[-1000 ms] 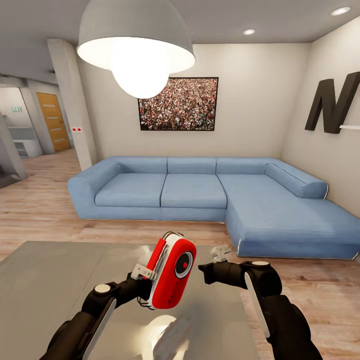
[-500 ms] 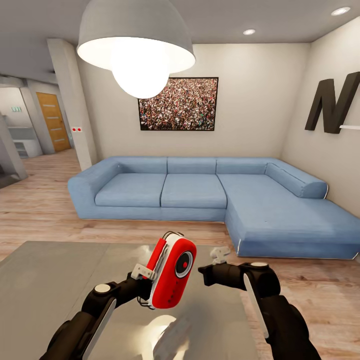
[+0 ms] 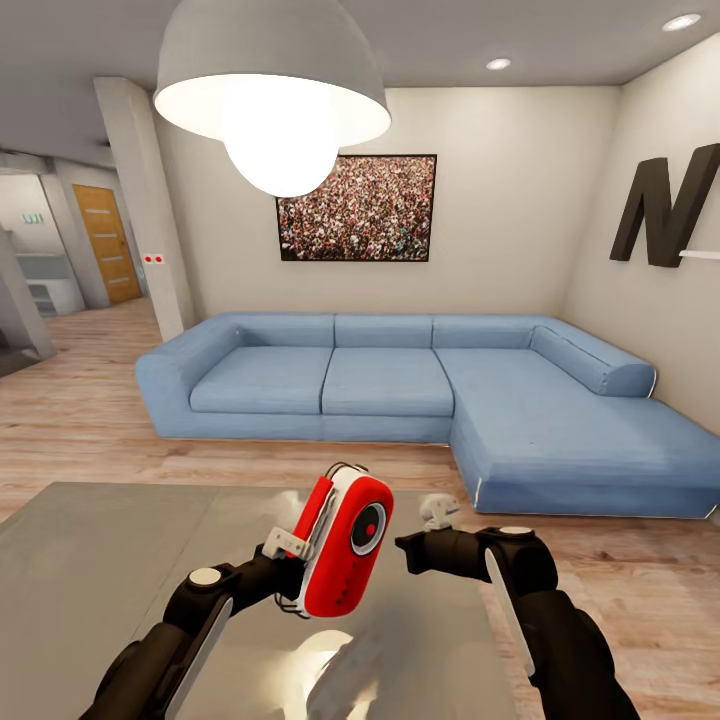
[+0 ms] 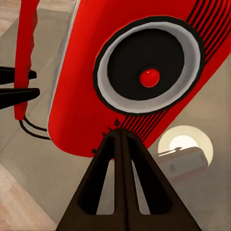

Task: Turn on the radio receiver that's on the table in the living room.

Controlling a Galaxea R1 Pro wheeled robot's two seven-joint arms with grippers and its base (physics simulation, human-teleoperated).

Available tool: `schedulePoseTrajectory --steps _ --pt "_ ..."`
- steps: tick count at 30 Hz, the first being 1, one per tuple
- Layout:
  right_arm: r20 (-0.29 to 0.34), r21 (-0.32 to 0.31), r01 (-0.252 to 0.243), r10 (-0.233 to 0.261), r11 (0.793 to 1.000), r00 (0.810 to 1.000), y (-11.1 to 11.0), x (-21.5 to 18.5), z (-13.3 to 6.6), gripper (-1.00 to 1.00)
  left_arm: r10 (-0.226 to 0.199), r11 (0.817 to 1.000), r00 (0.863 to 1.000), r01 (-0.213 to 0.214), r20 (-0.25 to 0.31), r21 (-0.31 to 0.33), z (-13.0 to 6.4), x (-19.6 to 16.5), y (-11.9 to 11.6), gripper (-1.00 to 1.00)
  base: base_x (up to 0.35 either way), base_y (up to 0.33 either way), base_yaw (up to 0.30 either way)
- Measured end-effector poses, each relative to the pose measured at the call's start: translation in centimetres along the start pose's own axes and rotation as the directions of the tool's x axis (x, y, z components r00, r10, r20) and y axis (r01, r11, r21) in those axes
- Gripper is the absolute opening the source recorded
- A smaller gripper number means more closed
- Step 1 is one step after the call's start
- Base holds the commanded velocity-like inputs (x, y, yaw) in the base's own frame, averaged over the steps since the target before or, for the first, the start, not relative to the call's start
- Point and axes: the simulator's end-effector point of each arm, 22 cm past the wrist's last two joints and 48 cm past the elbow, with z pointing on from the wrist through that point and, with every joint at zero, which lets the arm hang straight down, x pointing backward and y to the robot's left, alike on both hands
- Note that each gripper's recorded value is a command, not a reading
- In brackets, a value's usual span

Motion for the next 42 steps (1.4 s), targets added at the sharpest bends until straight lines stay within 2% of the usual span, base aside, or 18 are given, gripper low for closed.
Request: schedulePoseTrajectory --steps 13,18,42 --pt "-0.008 0.002 0.000 0.000 1.000 1.000 -0.6 -0.7 0.7 -1.00 0.001 1.000 1.000 -0.001 0.000 0.001 0.0 0.0 -0.1 -1.00 0.000 0.000 0.000" --pt "-0.001 0.000 0.010 -0.010 1.000 1.000 -0.8 -0.8 1.2 -1.00 0.014 1.000 1.000 -0.014 -0.006 0.016 0.2 0.1 -0.9 -1.00 0.000 0.000 0.000" --pt "-0.021 -0.005 0.003 -0.004 1.000 1.000 -1.5 -0.7 2.5 -1.00 0.016 1.000 1.000 -0.016 -0.005 0.016 0.2 0.1 -0.9 -1.00 0.000 0.000 0.000"
